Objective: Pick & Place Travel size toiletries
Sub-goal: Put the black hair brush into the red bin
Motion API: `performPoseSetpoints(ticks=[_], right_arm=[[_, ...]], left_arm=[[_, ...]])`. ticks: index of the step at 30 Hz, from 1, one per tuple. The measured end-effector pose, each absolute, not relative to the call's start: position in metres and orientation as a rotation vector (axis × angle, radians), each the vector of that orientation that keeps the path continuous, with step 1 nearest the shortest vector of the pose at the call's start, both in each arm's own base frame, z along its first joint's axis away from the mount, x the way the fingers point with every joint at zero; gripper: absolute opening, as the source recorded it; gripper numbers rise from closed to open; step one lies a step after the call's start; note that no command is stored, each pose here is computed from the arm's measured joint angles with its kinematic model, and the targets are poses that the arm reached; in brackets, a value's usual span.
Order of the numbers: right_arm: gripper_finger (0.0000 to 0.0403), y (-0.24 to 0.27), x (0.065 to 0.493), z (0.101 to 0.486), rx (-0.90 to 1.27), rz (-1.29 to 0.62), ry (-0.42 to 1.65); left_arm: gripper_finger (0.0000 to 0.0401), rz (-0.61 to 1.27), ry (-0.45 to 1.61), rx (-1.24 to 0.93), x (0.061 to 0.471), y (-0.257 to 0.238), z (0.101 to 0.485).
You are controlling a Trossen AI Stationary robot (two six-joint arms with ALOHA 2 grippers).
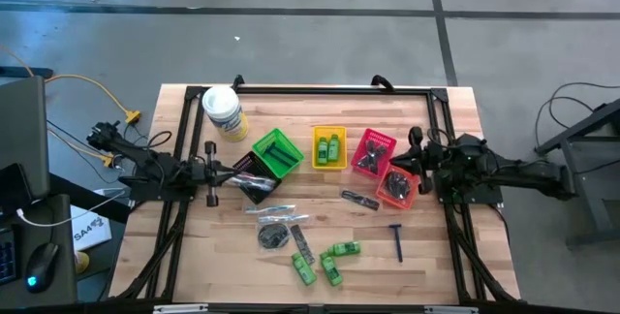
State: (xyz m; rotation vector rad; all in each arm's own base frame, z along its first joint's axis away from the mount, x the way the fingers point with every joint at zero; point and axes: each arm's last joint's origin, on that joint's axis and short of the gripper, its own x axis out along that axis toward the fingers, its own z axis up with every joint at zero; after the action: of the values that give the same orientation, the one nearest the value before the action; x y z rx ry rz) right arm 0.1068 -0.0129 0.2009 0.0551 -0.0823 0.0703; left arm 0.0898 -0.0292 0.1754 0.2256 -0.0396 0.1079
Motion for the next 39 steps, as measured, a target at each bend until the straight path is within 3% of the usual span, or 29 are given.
performPoseSetpoints(ticks=[19,29,39], right_arm=[[0.0008,-0.014,0.108,0.186,0.156,0.048,-0.034],[0.0004,-0.023,0.107,0.183,0.178,-0.072,-0.015],[0.0003,-0.024,0.106,0.180,0.168,-0.008,0.016]], left_arm=[[0.0000,0.105,-0.033,0.194,0.090,-0.030,0.172],[0.0000,0.102,-0.023,0.161,0.091,-0.030,0.171],[0.0000,0.097,0.041,0.168,0.096,-0.032,0.165]])
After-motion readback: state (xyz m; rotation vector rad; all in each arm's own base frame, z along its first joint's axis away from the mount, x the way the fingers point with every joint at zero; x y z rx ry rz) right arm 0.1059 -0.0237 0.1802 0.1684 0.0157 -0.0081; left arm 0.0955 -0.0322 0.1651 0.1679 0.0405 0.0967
